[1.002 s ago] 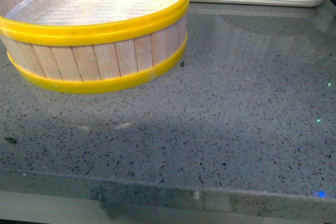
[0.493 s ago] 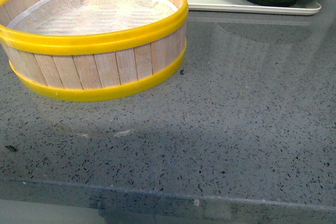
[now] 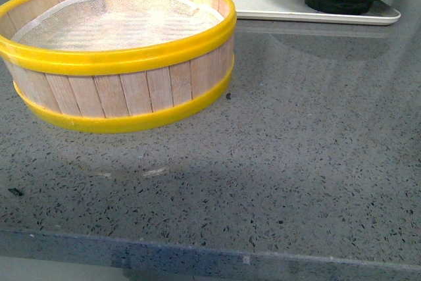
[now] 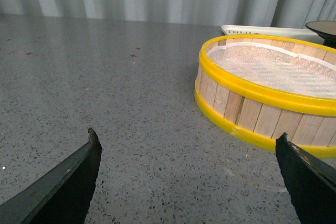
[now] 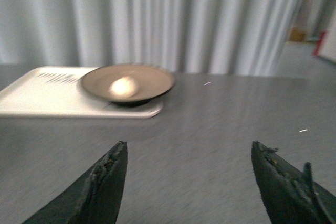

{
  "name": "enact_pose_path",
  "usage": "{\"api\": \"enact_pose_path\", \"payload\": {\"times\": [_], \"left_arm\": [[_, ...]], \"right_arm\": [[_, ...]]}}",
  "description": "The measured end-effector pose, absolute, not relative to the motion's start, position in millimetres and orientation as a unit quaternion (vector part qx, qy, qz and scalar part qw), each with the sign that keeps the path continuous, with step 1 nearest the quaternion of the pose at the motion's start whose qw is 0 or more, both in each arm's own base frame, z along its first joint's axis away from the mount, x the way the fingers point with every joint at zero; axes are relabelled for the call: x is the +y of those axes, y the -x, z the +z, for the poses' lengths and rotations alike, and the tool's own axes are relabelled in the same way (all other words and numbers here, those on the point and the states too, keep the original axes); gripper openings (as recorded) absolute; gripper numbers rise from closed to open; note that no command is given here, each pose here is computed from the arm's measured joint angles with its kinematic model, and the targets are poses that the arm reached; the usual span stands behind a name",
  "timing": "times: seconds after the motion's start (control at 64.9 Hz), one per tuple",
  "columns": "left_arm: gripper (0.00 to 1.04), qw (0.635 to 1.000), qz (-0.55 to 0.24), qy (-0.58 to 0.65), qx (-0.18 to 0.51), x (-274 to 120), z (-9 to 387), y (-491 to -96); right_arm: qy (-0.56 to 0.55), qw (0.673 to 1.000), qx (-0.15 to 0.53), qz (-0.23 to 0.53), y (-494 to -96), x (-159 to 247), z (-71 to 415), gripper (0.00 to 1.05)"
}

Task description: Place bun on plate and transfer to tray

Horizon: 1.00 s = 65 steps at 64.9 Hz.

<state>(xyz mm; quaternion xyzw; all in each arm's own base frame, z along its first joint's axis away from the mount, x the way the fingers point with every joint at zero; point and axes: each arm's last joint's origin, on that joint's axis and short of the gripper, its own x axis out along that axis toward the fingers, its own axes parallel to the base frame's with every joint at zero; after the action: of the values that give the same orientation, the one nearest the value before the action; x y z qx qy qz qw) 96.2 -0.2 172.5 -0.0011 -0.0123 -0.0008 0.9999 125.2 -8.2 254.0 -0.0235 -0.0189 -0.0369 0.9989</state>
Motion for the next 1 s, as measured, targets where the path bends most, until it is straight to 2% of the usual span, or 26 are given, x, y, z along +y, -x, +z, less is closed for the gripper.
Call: {"api": "enact_pose_path", "payload": {"times": [0.092, 0.37, 0.416, 1.002], "left_arm": [[0.98, 1.0, -0.001, 0.001, -0.012, 0, 172, -96], [0.98, 1.0, -0.001, 0.001, -0.012, 0, 172, -96], [0.98, 1.0, -0.001, 0.001, -0.012, 0, 172, -96], [0.98, 1.0, -0.001, 0.001, -0.012, 0, 172, -96]], "right_arm": [[0.013, 1.0, -0.003, 0.003, -120, 0, 237, 0.54], [0.005, 1.0, 0.003, -0.001, -114, 0, 208, 0.06], [0.006, 1.0, 0.003, -0.001, -113, 0, 205, 0.01], [0.003, 1.0, 0.001, -0.001, -98, 0, 178, 0.02]]}}
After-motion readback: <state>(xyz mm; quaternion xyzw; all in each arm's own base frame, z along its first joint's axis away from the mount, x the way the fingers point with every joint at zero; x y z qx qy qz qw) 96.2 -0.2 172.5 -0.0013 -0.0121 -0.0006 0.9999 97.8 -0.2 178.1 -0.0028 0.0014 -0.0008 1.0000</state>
